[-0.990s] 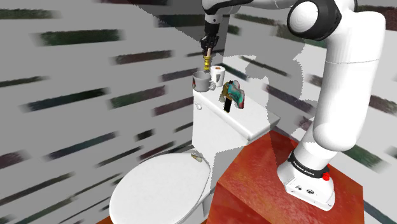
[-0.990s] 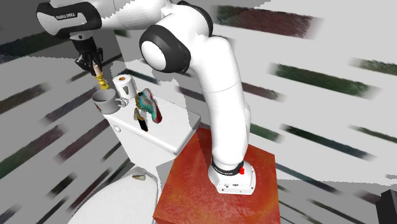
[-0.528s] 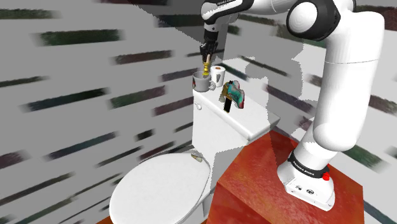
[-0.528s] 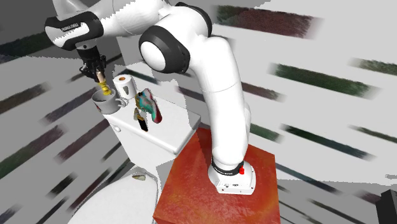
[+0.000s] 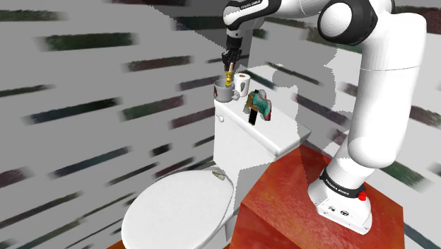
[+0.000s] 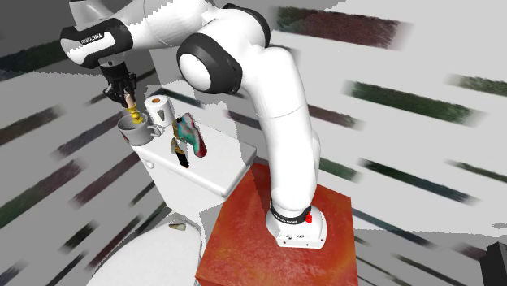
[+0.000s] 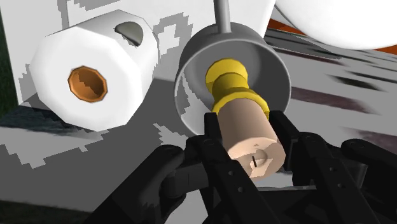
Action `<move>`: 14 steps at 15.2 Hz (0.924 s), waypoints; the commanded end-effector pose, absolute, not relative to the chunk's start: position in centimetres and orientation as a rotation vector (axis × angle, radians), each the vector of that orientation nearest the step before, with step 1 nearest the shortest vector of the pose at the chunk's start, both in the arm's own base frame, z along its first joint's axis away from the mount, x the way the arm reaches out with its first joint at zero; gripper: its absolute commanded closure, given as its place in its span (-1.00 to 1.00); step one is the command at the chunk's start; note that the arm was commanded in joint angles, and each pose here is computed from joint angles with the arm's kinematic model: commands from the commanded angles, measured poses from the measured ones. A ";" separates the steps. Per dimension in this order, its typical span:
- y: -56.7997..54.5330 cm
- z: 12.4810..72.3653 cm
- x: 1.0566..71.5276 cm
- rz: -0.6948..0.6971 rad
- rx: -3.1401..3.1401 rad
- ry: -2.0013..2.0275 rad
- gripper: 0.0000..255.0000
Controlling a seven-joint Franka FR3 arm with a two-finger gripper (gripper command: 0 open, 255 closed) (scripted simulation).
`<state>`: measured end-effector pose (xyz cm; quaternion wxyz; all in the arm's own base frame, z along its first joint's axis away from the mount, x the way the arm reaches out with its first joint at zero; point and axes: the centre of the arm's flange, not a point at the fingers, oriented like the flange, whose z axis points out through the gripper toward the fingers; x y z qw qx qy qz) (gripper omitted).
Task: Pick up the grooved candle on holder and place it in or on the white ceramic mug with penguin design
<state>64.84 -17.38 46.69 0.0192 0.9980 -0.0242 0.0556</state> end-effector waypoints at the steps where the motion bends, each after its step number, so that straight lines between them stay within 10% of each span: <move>1: -17.4 46.7 64.8 0.173 3.097 -0.075 1.00; 2: -17.4 46.7 64.8 0.173 3.097 -0.075 -1.00; 14: -17.2 51.7 64.3 0.173 3.097 -0.075 -1.00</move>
